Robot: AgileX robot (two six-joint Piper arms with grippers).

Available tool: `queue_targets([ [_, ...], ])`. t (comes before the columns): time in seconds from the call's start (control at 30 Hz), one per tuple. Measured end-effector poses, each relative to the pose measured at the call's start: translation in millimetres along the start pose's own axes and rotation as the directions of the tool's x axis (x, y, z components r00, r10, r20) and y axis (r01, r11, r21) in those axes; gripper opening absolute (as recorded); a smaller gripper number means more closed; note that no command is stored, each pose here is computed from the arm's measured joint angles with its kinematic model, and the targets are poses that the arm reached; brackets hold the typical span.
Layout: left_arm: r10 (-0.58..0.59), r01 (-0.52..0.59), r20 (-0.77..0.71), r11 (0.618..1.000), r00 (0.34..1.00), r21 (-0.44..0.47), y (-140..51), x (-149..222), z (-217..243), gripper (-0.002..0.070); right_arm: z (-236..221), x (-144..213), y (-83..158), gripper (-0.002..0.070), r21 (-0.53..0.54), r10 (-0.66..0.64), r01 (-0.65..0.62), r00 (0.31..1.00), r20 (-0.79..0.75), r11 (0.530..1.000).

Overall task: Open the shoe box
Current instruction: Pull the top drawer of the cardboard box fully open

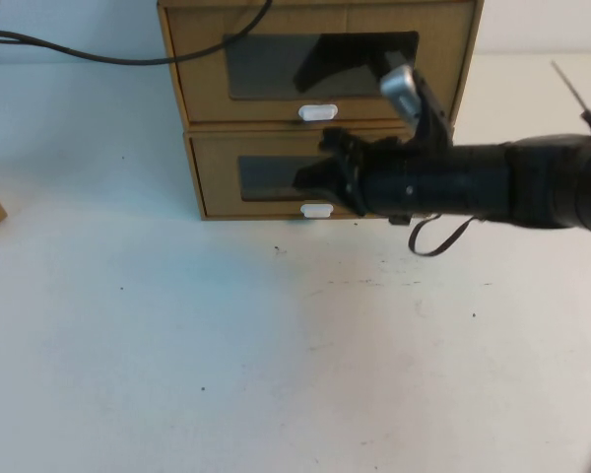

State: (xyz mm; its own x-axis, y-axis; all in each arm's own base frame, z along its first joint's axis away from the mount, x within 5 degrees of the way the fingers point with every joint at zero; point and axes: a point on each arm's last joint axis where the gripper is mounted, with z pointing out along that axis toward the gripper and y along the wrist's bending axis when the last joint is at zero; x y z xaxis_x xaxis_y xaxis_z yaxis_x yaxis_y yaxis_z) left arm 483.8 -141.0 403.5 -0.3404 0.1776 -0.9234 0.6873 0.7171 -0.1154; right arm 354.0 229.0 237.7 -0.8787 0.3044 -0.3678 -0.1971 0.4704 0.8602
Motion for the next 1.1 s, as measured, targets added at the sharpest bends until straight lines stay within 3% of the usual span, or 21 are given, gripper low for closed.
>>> queue_targets([
  [0.27, -0.003, 0.003, 0.001, 1.000, 1.000, -0.009, 4.5, 0.1, -2.9, -0.0004, -19.6, -26.8, -7.5, -0.0018, -0.078, 0.166, -0.166, 0.986, -0.008, 0.983],
  [0.57, -0.004, 0.004, 0.001, 1.000, 1.000, -0.007, 4.3, 0.2, -2.9, -0.0004, -13.8, -23.7, -16.0, -0.0008, -0.070, 0.010, -0.011, 1.000, -0.022, 0.997],
  [0.87, -0.006, 0.006, 0.002, 1.000, 1.000, -0.004, 4.1, 0.0, -2.9, -0.0004, -11.5, -36.2, -13.3, 0.0192, -0.032, -0.020, 0.022, 0.999, 0.045, 0.999],
  [1.1, -0.006, 0.006, 0.002, 1.000, 1.000, -0.004, 4.1, 0.0, -2.9, -0.0004, -12.3, -50.9, -3.6, 0.0227, -0.019, -0.050, 0.053, 0.992, 0.111, 0.998],
])
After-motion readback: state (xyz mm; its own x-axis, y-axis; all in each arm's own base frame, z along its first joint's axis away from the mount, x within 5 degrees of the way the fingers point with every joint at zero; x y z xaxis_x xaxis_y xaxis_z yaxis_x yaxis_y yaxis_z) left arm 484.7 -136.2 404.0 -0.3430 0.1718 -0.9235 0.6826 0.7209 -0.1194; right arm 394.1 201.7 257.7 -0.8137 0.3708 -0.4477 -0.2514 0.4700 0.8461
